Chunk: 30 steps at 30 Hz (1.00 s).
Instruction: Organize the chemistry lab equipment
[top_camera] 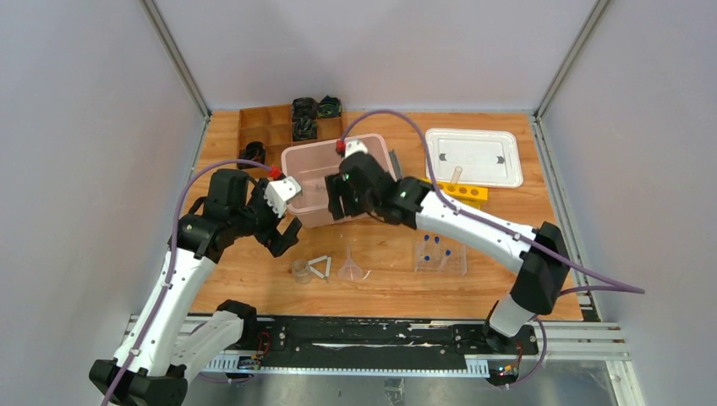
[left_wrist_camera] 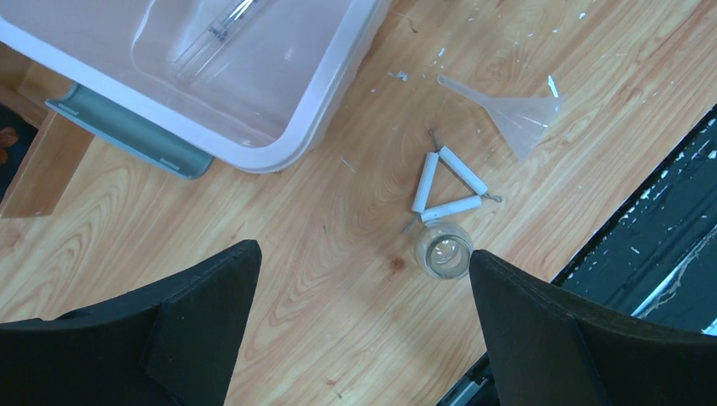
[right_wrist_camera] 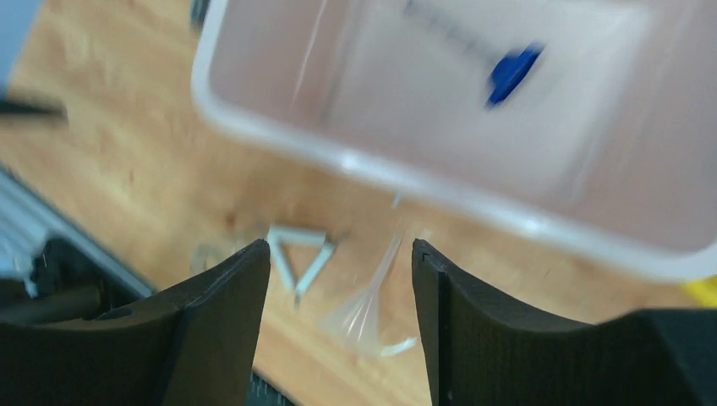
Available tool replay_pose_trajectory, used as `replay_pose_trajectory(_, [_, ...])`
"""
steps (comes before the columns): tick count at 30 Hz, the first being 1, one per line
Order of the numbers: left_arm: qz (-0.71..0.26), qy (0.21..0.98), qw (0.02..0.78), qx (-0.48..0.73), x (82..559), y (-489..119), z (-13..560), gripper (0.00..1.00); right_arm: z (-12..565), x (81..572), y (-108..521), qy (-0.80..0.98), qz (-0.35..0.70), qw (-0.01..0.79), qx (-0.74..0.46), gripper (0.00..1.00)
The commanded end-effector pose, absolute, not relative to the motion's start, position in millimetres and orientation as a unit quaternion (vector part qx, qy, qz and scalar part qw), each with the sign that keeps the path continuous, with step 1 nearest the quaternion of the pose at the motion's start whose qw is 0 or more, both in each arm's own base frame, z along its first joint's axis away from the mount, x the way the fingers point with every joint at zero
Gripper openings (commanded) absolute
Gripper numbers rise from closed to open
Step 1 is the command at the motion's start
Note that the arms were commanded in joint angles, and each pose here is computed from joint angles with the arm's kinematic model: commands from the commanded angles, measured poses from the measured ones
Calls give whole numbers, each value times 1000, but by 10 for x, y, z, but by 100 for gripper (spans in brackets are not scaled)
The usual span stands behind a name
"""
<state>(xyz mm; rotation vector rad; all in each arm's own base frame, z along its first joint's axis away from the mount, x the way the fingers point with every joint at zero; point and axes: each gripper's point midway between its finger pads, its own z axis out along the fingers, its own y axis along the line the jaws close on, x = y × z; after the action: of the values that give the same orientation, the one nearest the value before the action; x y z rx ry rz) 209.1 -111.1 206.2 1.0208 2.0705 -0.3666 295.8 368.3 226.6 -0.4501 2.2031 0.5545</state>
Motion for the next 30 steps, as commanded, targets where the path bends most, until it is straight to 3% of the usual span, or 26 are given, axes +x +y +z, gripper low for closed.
replay_pose_trajectory(1, [-132, 813, 395, 407, 2072, -1072, 2100, 100, 1540, 2199, 3638, 904, 176, 317, -228, 67])
replay_pose_trajectory(9, [-116, 815, 387, 415, 2041, -1002, 2064, 100, 992, 1567, 3635, 906, 153, 246, -308, 65])
replay_pose_trajectory(22, [-97, 816, 387, 420, 2053, -940, 2054, 100, 569, 1561, 3516, 916, 104, 224, -315, 62])
replay_pose_trajectory(26, [-97, 814, 390, 420, 2055, -946, 2089, 100, 568, 1567, 3523, 914, 108, 229, -316, 54])
replay_pose_trajectory(30, [-97, 814, 391, 419, 2063, -948, 2100, 100, 627, 1643, 3475, 908, 95, 252, -321, 38])
